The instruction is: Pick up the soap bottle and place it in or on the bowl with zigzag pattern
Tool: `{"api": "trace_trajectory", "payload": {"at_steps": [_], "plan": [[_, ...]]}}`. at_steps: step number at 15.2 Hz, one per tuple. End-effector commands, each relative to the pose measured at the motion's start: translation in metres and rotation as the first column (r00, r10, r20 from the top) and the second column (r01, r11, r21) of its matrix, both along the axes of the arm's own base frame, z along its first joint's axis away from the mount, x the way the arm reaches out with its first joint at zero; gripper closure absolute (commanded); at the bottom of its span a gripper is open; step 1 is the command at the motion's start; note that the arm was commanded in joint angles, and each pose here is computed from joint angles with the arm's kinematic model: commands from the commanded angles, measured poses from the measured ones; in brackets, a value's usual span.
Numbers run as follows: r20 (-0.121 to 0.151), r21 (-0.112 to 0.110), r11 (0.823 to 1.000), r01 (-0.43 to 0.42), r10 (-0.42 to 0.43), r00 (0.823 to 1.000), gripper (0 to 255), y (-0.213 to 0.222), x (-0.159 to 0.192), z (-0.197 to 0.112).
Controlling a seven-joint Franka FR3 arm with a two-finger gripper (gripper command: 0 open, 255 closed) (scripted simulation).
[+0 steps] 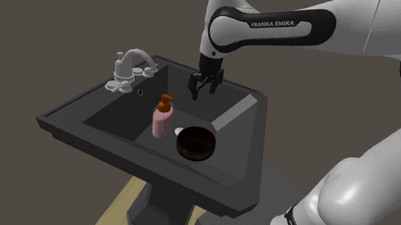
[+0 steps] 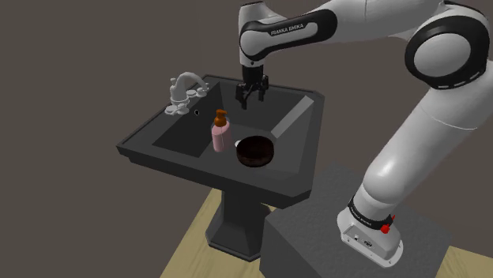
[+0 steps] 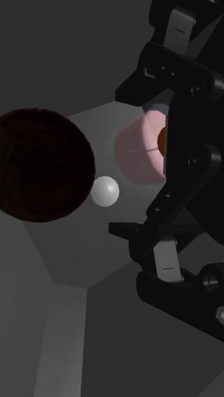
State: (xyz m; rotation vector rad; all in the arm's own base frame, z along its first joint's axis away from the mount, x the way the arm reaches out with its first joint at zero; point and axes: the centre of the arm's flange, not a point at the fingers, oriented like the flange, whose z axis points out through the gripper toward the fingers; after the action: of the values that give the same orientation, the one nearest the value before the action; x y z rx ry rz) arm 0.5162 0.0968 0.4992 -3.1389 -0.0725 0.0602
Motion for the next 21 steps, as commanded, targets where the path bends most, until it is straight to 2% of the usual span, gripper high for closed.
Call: {"api": "trace_trajectory", "payload": {"at_steps": [1, 13, 21], "plan": [[0.002, -0.001, 1.000, 0.007, -0.007, 1.000, 0, 0.011, 0.020, -0.008], [0.010, -0.012, 0.999, 0.042, -0.042, 0.999, 0, 0.076, 0.153, -0.061], [0.010, -0.012, 0.999, 0.042, -0.042, 0.999, 0, 0.075, 0.152, -0.101]]}}
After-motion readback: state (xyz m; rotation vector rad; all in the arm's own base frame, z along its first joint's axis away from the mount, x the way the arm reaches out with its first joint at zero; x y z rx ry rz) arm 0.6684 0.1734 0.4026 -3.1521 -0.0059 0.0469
